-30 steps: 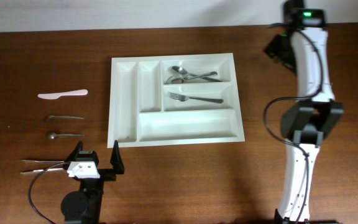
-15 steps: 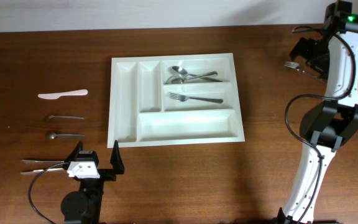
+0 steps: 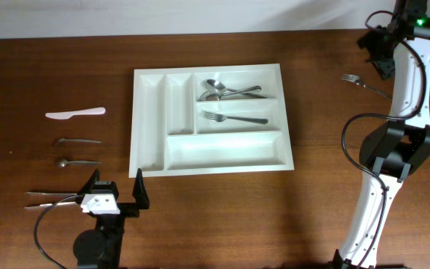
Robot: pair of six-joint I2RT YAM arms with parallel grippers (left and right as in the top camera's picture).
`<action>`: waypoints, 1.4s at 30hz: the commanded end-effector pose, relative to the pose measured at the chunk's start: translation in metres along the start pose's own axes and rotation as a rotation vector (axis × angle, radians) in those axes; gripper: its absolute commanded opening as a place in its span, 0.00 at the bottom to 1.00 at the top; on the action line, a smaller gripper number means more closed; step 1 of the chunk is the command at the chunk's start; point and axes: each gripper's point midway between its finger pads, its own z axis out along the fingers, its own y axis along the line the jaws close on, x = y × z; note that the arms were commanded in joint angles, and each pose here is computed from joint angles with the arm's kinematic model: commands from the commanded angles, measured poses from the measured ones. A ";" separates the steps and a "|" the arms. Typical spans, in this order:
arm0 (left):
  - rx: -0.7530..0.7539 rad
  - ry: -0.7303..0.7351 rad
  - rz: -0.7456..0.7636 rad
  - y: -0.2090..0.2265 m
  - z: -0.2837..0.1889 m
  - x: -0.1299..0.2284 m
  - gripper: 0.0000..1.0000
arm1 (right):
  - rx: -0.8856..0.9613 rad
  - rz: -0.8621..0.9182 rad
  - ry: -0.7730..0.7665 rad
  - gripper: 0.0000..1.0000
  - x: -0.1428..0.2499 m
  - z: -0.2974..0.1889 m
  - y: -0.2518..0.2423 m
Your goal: Pack container
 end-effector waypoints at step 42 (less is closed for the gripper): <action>-0.001 -0.002 0.016 0.000 0.000 0.001 0.99 | 0.059 0.564 0.004 0.04 -0.013 0.072 -0.043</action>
